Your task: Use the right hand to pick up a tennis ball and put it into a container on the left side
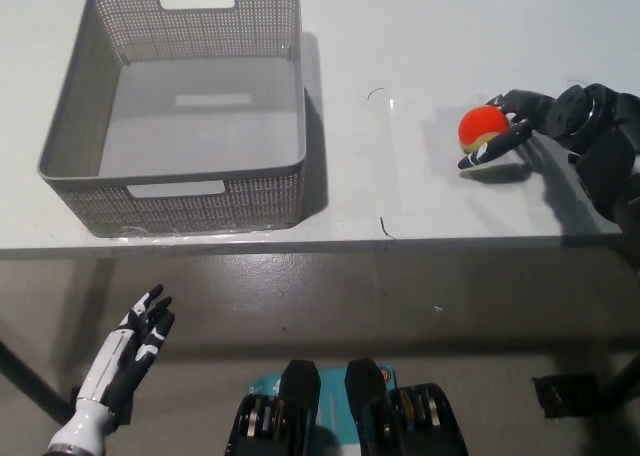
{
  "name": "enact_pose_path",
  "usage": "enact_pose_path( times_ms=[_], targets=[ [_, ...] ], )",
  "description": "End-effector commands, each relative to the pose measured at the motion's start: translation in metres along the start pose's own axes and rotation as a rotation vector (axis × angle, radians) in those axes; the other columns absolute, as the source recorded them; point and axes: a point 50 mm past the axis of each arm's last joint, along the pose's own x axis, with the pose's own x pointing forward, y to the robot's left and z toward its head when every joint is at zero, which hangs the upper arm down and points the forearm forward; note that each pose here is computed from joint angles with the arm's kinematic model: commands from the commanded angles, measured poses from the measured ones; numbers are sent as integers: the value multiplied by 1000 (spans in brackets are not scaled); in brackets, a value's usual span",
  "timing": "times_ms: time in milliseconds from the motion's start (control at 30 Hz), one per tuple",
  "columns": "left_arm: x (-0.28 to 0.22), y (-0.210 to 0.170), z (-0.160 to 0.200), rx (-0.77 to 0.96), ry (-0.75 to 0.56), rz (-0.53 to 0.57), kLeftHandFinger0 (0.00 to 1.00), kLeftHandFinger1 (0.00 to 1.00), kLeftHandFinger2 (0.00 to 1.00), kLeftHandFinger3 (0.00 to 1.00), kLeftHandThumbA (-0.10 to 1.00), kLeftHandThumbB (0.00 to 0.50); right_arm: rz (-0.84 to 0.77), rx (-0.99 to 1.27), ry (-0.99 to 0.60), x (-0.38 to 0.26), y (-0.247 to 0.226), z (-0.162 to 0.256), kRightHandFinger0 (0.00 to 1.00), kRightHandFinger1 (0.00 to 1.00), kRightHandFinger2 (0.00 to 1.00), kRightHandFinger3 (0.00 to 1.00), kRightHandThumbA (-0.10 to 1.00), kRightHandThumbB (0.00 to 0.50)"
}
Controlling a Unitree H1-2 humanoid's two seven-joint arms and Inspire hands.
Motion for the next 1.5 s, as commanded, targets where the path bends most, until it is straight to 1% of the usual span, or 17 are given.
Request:
enact_pose_path(
  times_ms=[0,100,167,200,233,267,333,367,467,533,567,600,667,767,933,1167,1467],
  targets=[
    [7,8,13,37,-46,-21,1000,1000,1000,1000,815,264,-104,-37,-84,-16,-43,34,1000,1000,1000,1000,1000,432],
    [8,8,13,38,-47,-21,1000,1000,1000,1000,812,277,-165,10,-92,-14,-41,32,1000,1000,1000,1000,1000,442],
    [8,8,13,40,-48,-20,1000,1000,1000,1000,812,275,-216,58,-100,-13,-40,32,1000,1000,1000,1000,1000,393],
    [8,8,13,40,-49,-20,1000,1000,1000,1000,810,274,-272,150,-117,-12,-38,32,1000,1000,1000,950,926,207],
    [8,8,13,40,-49,-20,1000,1000,1000,1000,807,273,-281,168,-121,-11,-38,32,811,877,930,943,848,198],
    [8,7,13,35,-46,-21,1000,1000,1000,1000,778,278,-332,192,-154,-11,-36,31,487,583,661,725,777,37],
    [8,7,13,35,-44,-26,1000,1000,1000,1000,763,313,-409,210,-193,-9,-32,28,91,194,323,474,720,1],
    [9,7,13,38,-42,-28,1000,1000,1000,1000,760,320,-445,222,-211,-9,-30,27,7,97,237,406,741,0],
    [10,6,15,34,-43,-31,1000,1000,1000,1000,660,320,-487,278,-242,-8,-25,27,0,0,3,93,786,0],
    [10,6,15,36,-44,-34,1000,1000,1000,1000,617,337,-494,308,-255,-7,-23,28,0,152,246,146,839,0],
    [10,6,15,33,-44,-34,1000,1000,1000,1000,591,345,-497,314,-260,-7,-22,29,79,411,597,283,845,0],
    [11,6,15,32,-45,-35,1000,1000,1000,1000,583,346,-499,317,-262,-7,-22,28,106,506,785,472,843,0],
    [11,6,16,36,-43,-36,1000,1000,1000,1000,561,350,-500,325,-264,-7,-20,27,163,563,852,742,817,0],
    [13,7,18,41,-41,-36,1000,1000,1000,1000,541,350,-500,337,-258,-6,-19,25,226,635,939,907,802,0],
    [14,8,18,40,-41,-40,1000,1000,1000,1000,512,361,-498,365,-263,-6,-19,22,228,615,897,892,783,0],
    [12,9,17,41,-34,-36,1000,1000,1000,1000,513,359,-554,474,-374,-17,-40,45,34,340,614,476,797,0],
    [9,8,16,38,-30,-36,1000,1000,1000,1000,520,360,-620,533,-595,-43,-67,96,0,231,517,454,795,0]
  ],
)
